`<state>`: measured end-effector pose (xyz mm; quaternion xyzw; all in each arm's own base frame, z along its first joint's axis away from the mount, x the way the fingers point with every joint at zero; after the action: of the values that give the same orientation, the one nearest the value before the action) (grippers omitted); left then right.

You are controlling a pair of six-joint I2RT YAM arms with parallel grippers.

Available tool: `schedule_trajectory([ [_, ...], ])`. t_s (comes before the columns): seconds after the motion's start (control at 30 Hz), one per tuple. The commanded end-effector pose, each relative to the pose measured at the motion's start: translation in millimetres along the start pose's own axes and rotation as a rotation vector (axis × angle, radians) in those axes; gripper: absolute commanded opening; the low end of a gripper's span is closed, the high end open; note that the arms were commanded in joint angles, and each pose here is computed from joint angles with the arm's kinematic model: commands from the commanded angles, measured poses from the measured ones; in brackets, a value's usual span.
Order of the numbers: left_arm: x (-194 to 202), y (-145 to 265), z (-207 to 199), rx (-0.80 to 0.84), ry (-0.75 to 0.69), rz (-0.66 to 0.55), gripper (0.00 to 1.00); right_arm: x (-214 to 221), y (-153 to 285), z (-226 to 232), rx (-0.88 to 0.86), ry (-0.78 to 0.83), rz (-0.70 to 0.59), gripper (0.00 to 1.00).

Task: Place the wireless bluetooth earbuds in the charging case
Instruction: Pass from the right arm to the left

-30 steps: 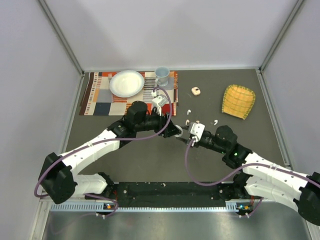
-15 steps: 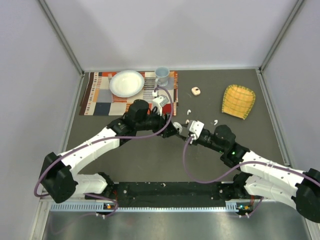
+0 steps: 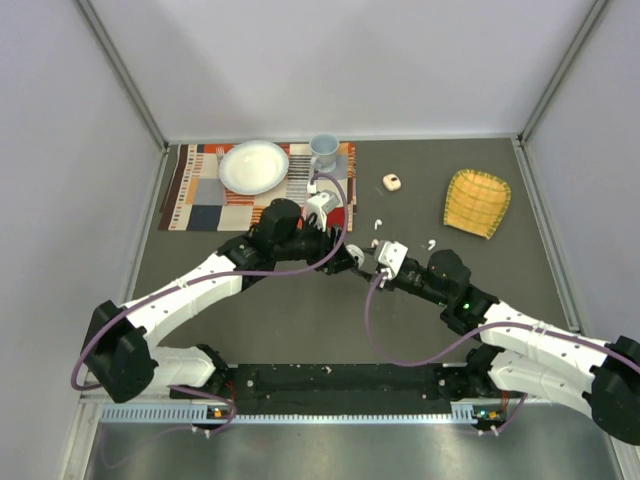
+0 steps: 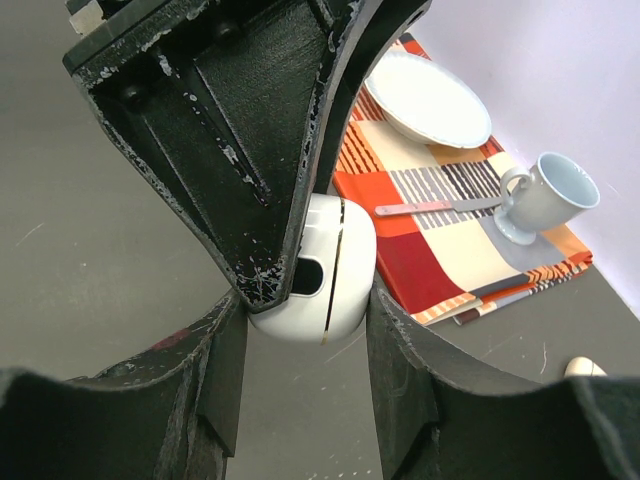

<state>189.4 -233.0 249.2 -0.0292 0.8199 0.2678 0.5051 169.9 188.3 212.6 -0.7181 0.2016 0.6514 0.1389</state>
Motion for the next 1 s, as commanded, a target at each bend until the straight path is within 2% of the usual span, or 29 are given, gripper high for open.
schedule_trajectory([
  [0.0,-18,0,-5,0.017,-0.030,-0.068,0.51,-11,-3,2,-0.029,0.022,-0.066,0.00],
  [0.3,-17,-3,-6,0.050,-0.025,-0.074,0.44,-10,-3,4,-0.044,0.027,-0.066,0.00],
  [0.37,-17,-4,-7,0.053,-0.026,-0.075,0.38,-9,-3,4,-0.042,0.026,-0.065,0.00],
  [0.5,-17,-4,-6,0.051,-0.030,-0.074,0.15,-9,-3,3,-0.038,0.027,-0.066,0.00],
  [0.53,-17,-4,-6,0.051,-0.034,-0.074,0.05,-10,-3,3,-0.030,0.024,-0.067,0.00],
  [0.57,-17,-4,-6,0.052,-0.038,-0.074,0.00,-10,-3,2,-0.023,0.022,-0.067,0.00],
  [0.6,-16,-3,-6,0.051,-0.039,-0.074,0.00,-10,-3,1,-0.009,0.019,-0.066,0.02],
  [0.63,-16,-3,-6,0.049,-0.046,-0.076,0.00,-12,-3,1,0.001,0.013,-0.071,0.09],
  [0.67,-17,-1,-6,0.035,-0.051,-0.084,0.00,-12,-3,0,0.011,0.004,-0.074,0.34],
  [0.73,-15,0,-3,0.001,-0.064,-0.090,0.00,-14,-2,-2,0.050,-0.035,-0.078,0.52],
  [0.77,-18,4,-2,-0.044,-0.079,-0.116,0.00,-17,-2,-2,0.063,-0.049,-0.085,0.64],
  [0.83,-14,10,2,-0.095,-0.112,-0.133,0.00,-23,1,-3,0.093,-0.089,-0.099,0.68],
  [0.87,-19,19,2,-0.155,-0.133,-0.188,0.00,-26,2,-3,0.100,-0.101,-0.107,0.75],
  [0.9,-12,22,5,-0.191,-0.136,-0.194,0.00,-30,7,-5,0.138,-0.119,-0.127,0.81],
  [0.93,-11,27,6,-0.221,-0.158,-0.222,0.00,-33,9,-4,0.169,-0.192,-0.147,0.86],
  [0.97,-20,40,0,-0.233,-0.196,-0.323,0.00,-37,11,-6,0.207,-0.234,-0.167,0.94],
])
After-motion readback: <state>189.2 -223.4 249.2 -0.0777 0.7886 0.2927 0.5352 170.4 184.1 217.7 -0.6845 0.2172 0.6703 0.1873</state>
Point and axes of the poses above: each gripper's point midway between its finger pads, its own y axis back along the fingers, its own z axis along the line the jaws close on, x = y × z, the point moved 10 cm from there along y, back along the fingers, and after that the axes turned 14 degrees about -y, right-handed, at the moved point
